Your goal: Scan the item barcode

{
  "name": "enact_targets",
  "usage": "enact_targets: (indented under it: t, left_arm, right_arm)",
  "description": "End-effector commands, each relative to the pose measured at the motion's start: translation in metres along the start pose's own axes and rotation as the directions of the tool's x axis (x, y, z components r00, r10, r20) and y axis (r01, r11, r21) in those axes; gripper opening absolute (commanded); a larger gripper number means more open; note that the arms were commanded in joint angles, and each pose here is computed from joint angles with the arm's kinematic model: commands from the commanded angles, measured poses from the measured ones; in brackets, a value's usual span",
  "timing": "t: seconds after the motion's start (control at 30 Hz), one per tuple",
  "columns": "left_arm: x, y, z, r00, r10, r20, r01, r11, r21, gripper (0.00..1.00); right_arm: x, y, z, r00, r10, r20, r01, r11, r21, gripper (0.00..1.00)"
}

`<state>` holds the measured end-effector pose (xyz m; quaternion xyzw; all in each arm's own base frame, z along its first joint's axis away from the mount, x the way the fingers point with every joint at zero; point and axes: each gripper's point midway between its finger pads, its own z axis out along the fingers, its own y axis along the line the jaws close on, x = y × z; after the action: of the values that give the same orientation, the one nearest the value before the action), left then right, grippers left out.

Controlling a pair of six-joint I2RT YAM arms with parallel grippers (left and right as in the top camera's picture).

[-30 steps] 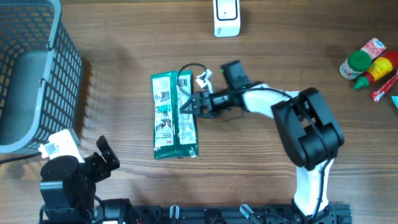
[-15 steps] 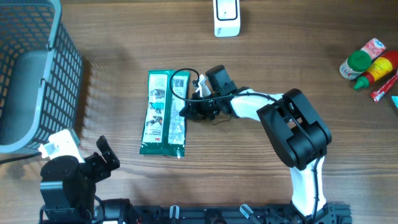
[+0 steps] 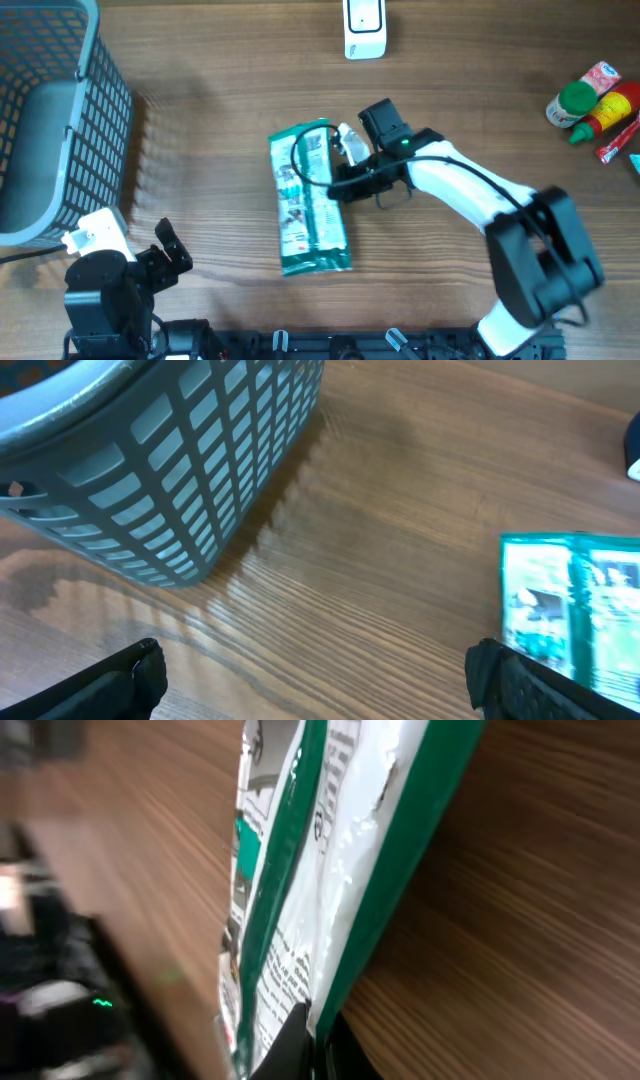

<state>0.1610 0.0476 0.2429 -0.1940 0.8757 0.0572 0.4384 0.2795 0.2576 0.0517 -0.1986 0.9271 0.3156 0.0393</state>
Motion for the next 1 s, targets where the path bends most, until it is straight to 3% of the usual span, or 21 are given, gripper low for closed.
enact_targets:
  t: [0.0, 0.17, 0.33, 0.43, 0.53, 0.67, 0.9, 0.97]
  left_arm:
    - [-0.001, -0.002, -0.001, 1.0, 0.002, 0.007, -0.003, 1.0, 0.011, 1.0]
    - [-0.001, -0.002, -0.001, 1.0, 0.002, 0.007, -0.003, 1.0, 0.011, 1.0]
    - [-0.001, -0.002, -0.001, 1.0, 0.003, 0.007, -0.003, 1.0, 0.011, 1.0]
    - [-0.001, -0.002, -0.001, 1.0, 0.002, 0.007, -0.003, 1.0, 0.011, 1.0]
    - [-0.001, -0.002, -0.001, 1.0, 0.003, 0.007, -0.003, 1.0, 0.011, 1.0]
    - [-0.001, -0.002, -0.001, 1.0, 0.002, 0.007, -0.003, 1.0, 0.011, 1.0]
    - [-0.001, -0.002, -0.001, 1.0, 0.003, 0.007, -0.003, 1.0, 0.011, 1.0]
    - [-0.001, -0.002, -0.001, 1.0, 0.003, 0.007, -0.003, 1.0, 0.011, 1.0]
  right_arm:
    - [-0.018, -0.029, -0.06, 0.979, -0.195, 0.06, 0.16, 0.916, 0.369, 0.04]
    - [-0.025, -0.012, -0.134, 0.961, -0.255, 0.104, 0.167, 0.84, 0.517, 0.04]
    - [-0.017, -0.001, -0.156, 0.976, -0.194, 0.096, 0.115, 0.839, 0.532, 0.04]
    - [-0.011, -0.008, -0.147, 0.985, -0.159, 0.058, 0.094, 0.8, 0.593, 0.05]
    - [-0.003, -0.01, -0.134, 0.985, -0.172, -0.025, 0.146, 0.736, 0.661, 0.04]
    - [0.008, 0.01, -0.104, 0.963, -0.236, -0.128, 0.262, 0.72, 0.643, 0.04]
    - [0.016, 0.019, -0.063, 0.964, -0.192, -0.183, 0.262, 0.806, 0.53, 0.04]
    - [0.019, 0.023, -0.058, 0.963, -0.188, -0.192, 0.261, 0.826, 0.5, 0.11]
